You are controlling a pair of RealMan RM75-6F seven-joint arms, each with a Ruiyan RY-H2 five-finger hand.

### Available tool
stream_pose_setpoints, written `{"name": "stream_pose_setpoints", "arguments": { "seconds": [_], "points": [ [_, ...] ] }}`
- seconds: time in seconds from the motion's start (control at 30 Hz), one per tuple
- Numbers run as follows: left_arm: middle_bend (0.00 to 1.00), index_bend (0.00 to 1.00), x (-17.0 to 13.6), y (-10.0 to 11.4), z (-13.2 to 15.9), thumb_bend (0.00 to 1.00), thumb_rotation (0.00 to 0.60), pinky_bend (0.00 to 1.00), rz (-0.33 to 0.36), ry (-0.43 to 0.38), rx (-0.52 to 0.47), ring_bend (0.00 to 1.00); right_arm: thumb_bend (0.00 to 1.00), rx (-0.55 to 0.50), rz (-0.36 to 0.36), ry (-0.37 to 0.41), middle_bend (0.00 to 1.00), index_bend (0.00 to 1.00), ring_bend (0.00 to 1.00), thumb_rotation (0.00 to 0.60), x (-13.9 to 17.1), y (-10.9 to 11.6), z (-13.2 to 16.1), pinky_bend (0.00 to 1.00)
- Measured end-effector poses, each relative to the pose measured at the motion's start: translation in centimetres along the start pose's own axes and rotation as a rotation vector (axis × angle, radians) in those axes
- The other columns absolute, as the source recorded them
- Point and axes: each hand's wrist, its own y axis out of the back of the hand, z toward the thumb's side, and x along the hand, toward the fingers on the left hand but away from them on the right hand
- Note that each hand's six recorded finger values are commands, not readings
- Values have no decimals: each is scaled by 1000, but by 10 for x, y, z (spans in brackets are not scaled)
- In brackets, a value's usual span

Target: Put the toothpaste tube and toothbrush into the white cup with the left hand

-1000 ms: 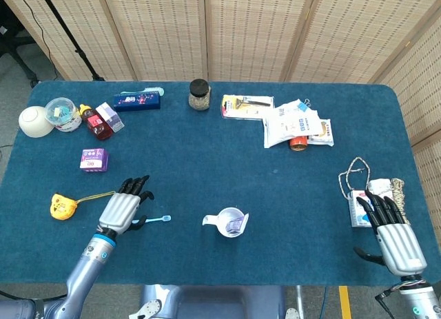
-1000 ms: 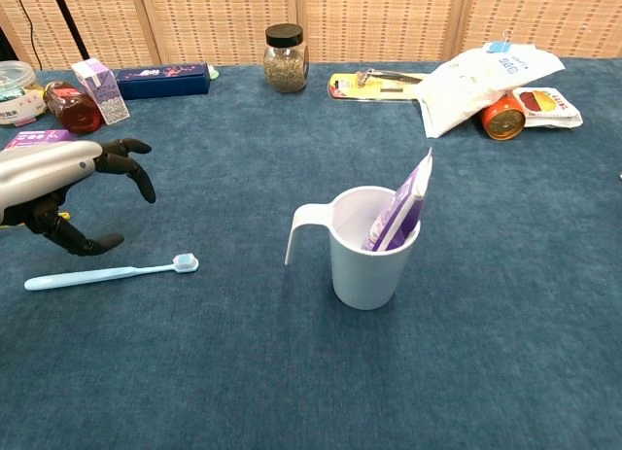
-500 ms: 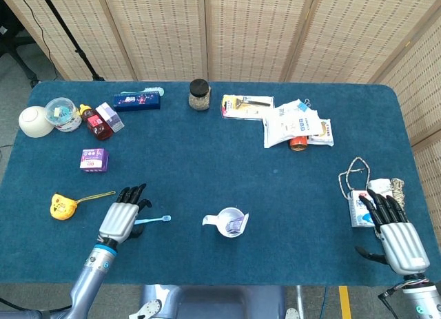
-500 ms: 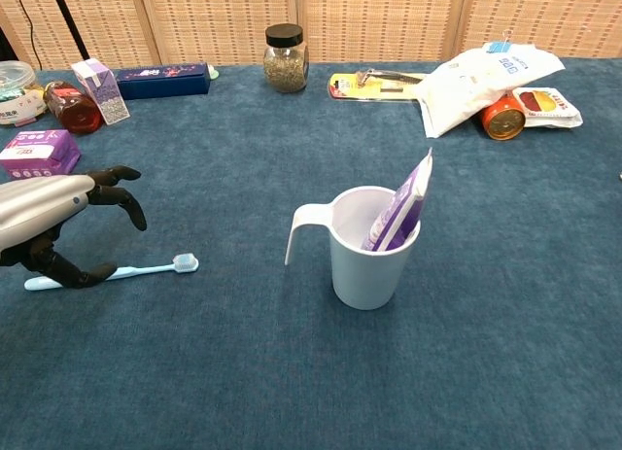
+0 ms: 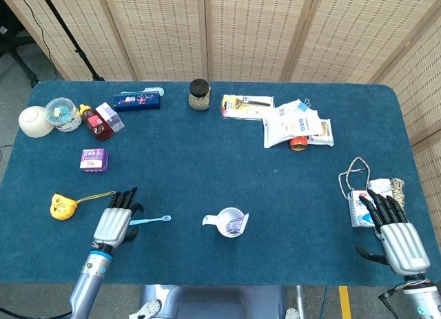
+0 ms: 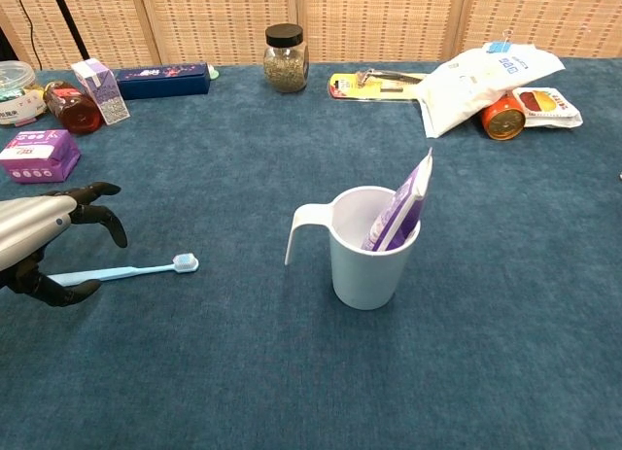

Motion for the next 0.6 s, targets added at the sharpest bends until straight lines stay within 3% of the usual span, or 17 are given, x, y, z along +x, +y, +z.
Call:
{"name": "stream_pose_setpoints", "arguments": {
  "seconds": [0.6],
  "points": [
    [0,381,3,-7,3,348,600,0,11,0,-8,0,0,-1,2,2,0,0,0,600,1,0,0,0]
  ]
}}
